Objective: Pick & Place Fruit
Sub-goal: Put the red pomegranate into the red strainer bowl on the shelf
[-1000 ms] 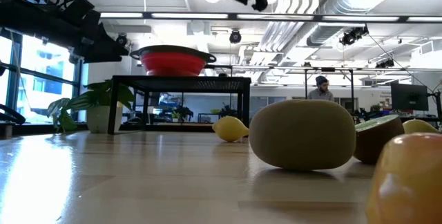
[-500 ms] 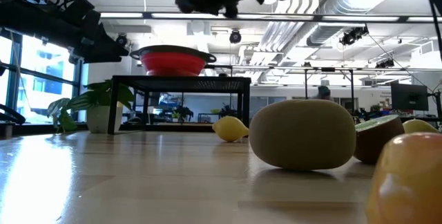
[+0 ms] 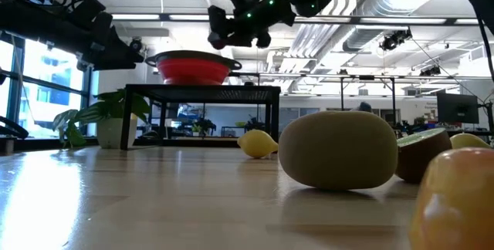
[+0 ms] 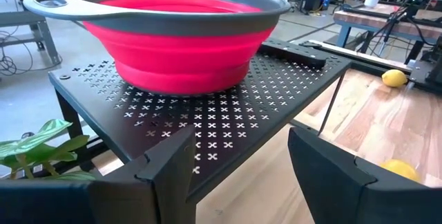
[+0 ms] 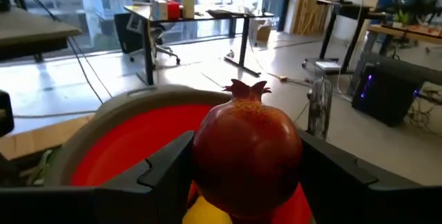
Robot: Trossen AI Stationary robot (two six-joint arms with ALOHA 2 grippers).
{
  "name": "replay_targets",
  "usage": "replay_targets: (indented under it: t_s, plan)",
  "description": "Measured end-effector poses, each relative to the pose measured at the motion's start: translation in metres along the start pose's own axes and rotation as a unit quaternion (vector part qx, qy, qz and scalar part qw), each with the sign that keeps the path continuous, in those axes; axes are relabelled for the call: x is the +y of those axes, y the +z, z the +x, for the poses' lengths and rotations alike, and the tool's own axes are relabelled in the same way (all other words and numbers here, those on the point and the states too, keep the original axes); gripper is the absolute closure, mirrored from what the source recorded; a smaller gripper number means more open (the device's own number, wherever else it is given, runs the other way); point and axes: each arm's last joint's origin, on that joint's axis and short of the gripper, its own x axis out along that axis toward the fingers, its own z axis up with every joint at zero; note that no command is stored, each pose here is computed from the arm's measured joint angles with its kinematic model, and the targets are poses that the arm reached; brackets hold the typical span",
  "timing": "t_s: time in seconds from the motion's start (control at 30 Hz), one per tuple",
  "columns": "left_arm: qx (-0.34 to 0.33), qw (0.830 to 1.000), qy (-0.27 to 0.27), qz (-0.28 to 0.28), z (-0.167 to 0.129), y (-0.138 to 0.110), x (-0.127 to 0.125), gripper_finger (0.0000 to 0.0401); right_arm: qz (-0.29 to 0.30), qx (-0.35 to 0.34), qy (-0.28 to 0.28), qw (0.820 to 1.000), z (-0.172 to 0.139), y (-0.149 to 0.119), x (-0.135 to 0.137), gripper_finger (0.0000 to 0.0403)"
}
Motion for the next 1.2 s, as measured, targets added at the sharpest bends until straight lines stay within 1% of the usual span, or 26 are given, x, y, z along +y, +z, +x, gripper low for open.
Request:
replay_targets:
  t_s: [0.2,0.37,0.5,0.6,0.87,1.1,1.2]
  plan:
    - [0.000,1.000,0.000,0.000,0.000,0.000,0.000,0.0173,0.001,0.004,0.030,1.000,0.002,-0.001,-0.005,0.0179]
    - [0.000,1.000,0.000,0.000,0.000,0.000,0.000,0.0173,-0.032,0.016,0.043,0.998,0.005,-0.007,-0.003,0.0179]
    - [0.000,1.000,0.000,0.000,0.000,0.000,0.000,0.0173,-0.047,0.036,0.068,0.996,0.010,-0.020,0.000,0.0179]
    - [0.000,1.000,0.000,0.000,0.000,0.000,0.000,0.0173,-0.049,0.038,0.062,0.996,0.013,-0.026,0.001,0.0179]
    - [0.000,1.000,0.000,0.000,0.000,0.000,0.000,0.0173,-0.047,0.023,0.056,0.997,0.014,-0.024,0.001,0.0179]
    - [0.000,1.000,0.000,0.000,0.000,0.000,0.000,0.0173,-0.080,0.012,0.056,0.995,0.014,-0.022,0.002,0.0179]
    - [0.000,1.000,0.000,0.000,0.000,0.000,0.000,0.0173,-0.083,0.012,0.056,0.995,0.014,-0.022,0.002,0.0177]
